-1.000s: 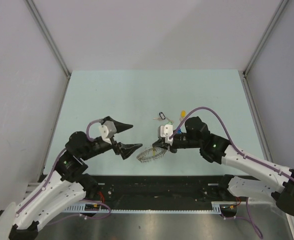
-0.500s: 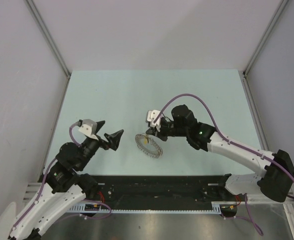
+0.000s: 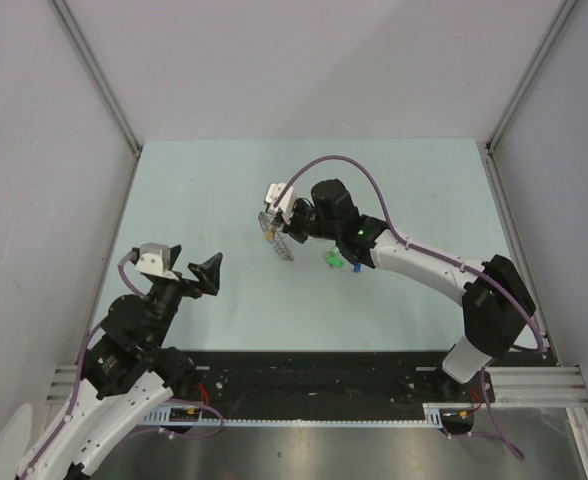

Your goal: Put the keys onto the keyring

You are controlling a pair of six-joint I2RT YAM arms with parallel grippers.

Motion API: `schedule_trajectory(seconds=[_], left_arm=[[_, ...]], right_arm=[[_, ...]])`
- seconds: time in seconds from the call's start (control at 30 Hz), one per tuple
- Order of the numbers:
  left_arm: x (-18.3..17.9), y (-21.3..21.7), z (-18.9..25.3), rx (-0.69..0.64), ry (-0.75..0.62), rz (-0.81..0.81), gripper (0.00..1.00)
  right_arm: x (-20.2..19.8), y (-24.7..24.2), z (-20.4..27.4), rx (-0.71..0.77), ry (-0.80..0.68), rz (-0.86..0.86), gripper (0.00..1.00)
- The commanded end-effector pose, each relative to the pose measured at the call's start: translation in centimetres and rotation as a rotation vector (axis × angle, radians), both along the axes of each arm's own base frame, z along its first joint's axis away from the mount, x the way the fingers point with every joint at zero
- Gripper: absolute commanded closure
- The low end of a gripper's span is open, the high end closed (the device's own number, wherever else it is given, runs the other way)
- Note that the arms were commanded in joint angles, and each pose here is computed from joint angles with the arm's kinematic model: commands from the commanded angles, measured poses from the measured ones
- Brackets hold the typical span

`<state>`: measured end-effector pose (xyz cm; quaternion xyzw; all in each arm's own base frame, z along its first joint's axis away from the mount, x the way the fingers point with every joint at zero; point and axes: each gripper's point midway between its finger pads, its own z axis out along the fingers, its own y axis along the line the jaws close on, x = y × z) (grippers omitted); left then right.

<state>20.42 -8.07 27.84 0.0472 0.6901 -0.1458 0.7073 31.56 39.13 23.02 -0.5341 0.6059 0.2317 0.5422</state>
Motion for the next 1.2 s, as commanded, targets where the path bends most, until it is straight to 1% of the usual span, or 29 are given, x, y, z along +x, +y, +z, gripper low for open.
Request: schedule_trajectory(seconds=[0.0,0.07,0.1,0.17,0.23,0.37,0.63,0.7,0.73,0.8,0.83,0.87,0.93,0.97,1.0,1.07,1.1,1.13,1.17], left_arm=[[0.1,1.3,0.5,-0.062,-0.004,0.07,0.0],[0.2,1.5,0.6,-0.074,-0.008,0.075,0.0],[0.2,1.6,0.6,-0.085,-0.011,0.082,0.0],[0.3,1.8,0.8,-0.098,-0.015,0.089,0.0],[0.3,2.2,0.9,-0.115,-0.023,0.106,0.0],[0.3,2.8,1.1,-0.139,-0.047,0.124,0.0],[0.6,2.7,1.0,-0.134,-0.039,0.115,0.0],[0.7,2.6,0.8,-0.13,-0.031,0.114,0.0],[0.7,2.5,0.9,-0.131,-0.033,0.111,0.0],[0.7,2.4,0.8,-0.128,-0.03,0.105,0.0],[0.8,2.4,0.7,-0.126,-0.026,0.104,0.0],[0.9,2.3,0.7,-0.124,-0.024,0.099,0.0],[1.0,2.1,0.6,-0.12,-0.018,0.093,0.0],[1.0,2.1,0.6,-0.119,-0.017,0.093,0.0],[1.0,2.0,0.6,-0.117,-0.016,0.084,0.0],[1.1,1.8,0.4,-0.112,-0.008,0.079,0.0],[1.2,1.6,0.4,-0.111,-0.003,0.068,0.0],[1.2,1.6,0.3,-0.107,-0.001,0.064,0.0],[1.3,1.5,0.2,-0.106,0.005,0.064,0.0]], right_arm=[[0.8,1.7,-0.6,-0.01,-0.024,0.019,1.0],[0.4,1.9,-3.3,-0.067,0.02,0.02,1.0],[-0.4,2.3,-5.4,-0.111,0.057,0.032,1.0],[-1.6,2.5,-7.8,-0.153,0.094,0.037,1.0],[-3.3,3.1,-9.4,-0.183,0.118,0.056,1.0],[-6.8,2.5,-12.9,-0.258,0.202,0.065,1.0],[-11.2,0.7,-15.6,-0.328,0.33,0.013,1.0],[-12.3,0.4,-15.8,-0.342,0.352,0.011,0.98],[-12.7,0.1,-16.1,-0.342,0.376,-0.009,0.97],[-13.7,0.0,-15.6,-0.331,0.395,-0.009,0.87],[-14.2,-0.1,-15.5,-0.329,0.409,-0.013,0.81],[-14.7,-0.3,-15.4,-0.331,0.433,-0.028,0.71],[-15.4,-0.6,-14.3,-0.313,0.447,-0.049,0.63],[-15.7,-1.0,-14.1,-0.308,0.485,-0.076,0.56],[-15.7,-1.2,-13.2,-0.284,0.496,-0.094,0.53],[-15.3,-2.4,-12.9,-0.285,0.518,-0.167,0.49],[-15.1,-2.9,-12.8,-0.273,0.547,-0.219,0.48],[-14.0,-3.8,-12.2,-0.252,0.543,-0.296,0.48],[-13.6,-4.6,-12.3,-0.254,0.557,-0.331,0.47]])
